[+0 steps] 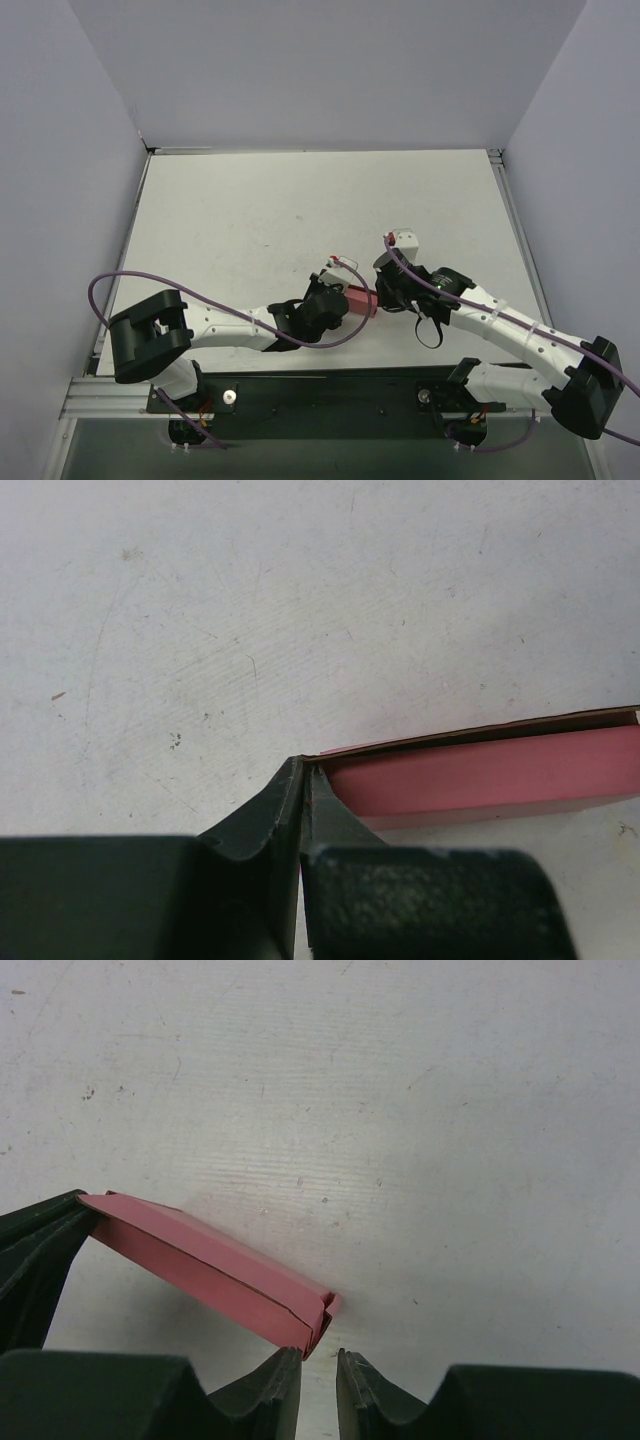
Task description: Fold the paper box
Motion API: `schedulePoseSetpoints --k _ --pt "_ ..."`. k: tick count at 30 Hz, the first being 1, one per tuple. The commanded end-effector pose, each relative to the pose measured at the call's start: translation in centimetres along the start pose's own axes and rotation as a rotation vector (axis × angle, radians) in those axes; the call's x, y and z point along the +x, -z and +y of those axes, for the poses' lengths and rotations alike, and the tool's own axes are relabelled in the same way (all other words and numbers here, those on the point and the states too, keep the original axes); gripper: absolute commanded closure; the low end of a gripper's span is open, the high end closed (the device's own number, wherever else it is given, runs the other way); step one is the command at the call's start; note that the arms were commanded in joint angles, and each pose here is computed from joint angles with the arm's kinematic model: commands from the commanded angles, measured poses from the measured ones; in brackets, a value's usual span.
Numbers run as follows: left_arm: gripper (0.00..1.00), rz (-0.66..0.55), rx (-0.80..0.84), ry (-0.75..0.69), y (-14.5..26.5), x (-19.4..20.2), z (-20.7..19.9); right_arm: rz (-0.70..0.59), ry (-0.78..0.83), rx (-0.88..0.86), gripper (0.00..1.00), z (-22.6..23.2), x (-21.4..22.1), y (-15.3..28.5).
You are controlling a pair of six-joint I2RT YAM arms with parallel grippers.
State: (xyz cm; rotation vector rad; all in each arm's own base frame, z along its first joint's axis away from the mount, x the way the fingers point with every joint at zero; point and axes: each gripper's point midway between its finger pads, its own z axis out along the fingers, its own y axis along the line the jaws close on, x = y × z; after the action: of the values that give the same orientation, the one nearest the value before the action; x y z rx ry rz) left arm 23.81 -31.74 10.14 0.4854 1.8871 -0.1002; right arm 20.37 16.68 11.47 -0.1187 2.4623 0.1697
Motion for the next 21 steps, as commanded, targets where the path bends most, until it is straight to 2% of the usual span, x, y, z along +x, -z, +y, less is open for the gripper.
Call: schedulePoseSetpoints --k 1,21 --pt "1.00 0.191 0.067 -0.174 0.8 6.2 -0.2 -0.008 0.025 0.013 0.78 0.1 -0.5 -0.1" --pt "1.00 0.190 0.064 -0.179 0.8 6.0 -0.2 0.010 0.042 0.030 0.86 0.3 0.0 -1.6"
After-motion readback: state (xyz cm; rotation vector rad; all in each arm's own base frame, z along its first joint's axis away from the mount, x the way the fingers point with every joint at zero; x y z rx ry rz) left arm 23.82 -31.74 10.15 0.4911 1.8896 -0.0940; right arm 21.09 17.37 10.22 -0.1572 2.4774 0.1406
